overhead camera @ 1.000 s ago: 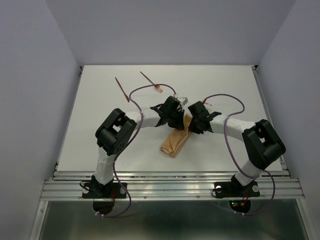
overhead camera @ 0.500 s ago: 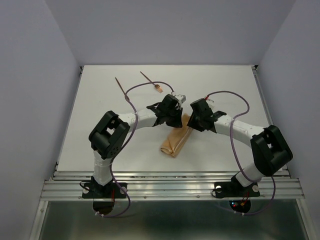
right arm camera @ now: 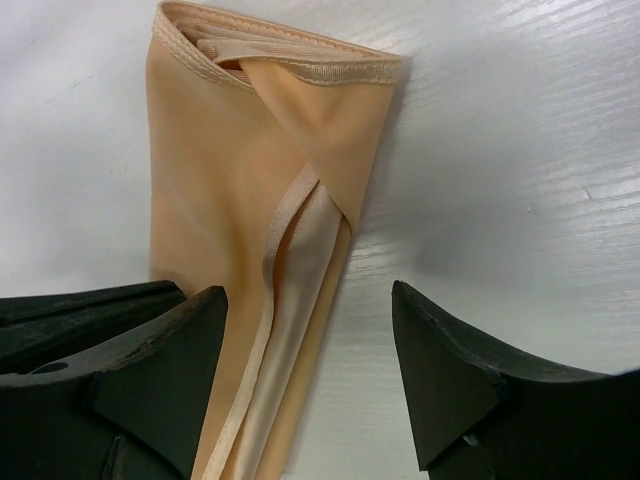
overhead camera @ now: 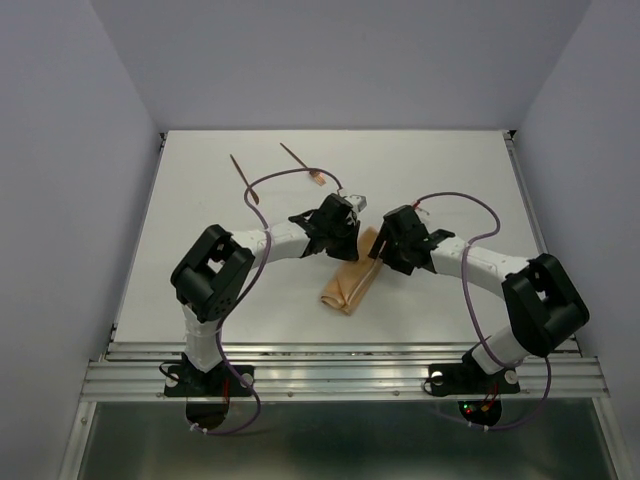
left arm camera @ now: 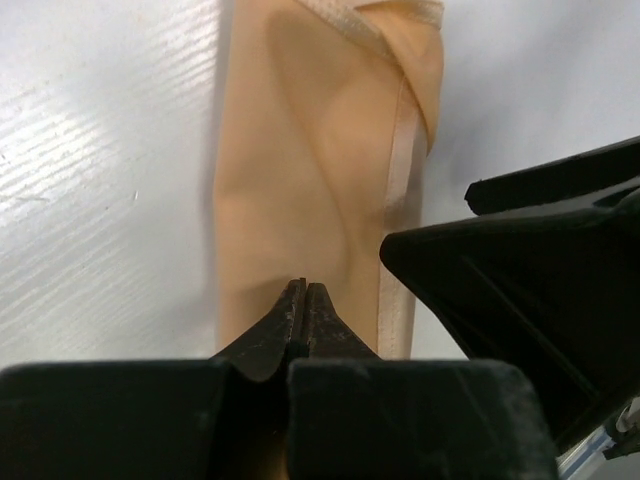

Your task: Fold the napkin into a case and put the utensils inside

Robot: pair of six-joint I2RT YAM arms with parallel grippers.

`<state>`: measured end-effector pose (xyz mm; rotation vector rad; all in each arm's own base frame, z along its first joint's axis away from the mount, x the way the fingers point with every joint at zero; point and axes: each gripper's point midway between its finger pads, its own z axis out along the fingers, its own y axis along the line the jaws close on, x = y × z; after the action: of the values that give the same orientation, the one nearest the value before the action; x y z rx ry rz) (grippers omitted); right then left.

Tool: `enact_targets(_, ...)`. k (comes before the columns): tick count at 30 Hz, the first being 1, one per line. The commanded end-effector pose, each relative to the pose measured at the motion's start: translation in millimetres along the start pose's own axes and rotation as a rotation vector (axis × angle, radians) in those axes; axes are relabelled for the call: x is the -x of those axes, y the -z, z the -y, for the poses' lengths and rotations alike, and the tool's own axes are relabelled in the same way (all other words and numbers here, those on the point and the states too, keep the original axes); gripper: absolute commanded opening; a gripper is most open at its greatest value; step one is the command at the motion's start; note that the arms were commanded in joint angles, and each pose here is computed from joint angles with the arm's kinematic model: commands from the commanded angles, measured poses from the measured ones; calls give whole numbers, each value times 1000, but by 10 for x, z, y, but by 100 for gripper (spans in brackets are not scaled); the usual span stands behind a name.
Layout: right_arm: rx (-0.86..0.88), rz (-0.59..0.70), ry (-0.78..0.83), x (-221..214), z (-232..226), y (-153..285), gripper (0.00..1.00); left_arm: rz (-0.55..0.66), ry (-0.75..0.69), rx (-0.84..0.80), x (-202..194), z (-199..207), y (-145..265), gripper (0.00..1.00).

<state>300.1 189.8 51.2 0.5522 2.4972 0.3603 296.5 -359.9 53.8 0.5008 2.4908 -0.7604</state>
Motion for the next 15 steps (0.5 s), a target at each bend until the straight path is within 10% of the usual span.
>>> enact_targets(1,36,8,-37,5,-108,-103,72,20,1,-15,-6,51,113,0)
enact_targets(15,0,26,-77,-3,-5,-250,24,-14,27,-96,-204,174,15,0)
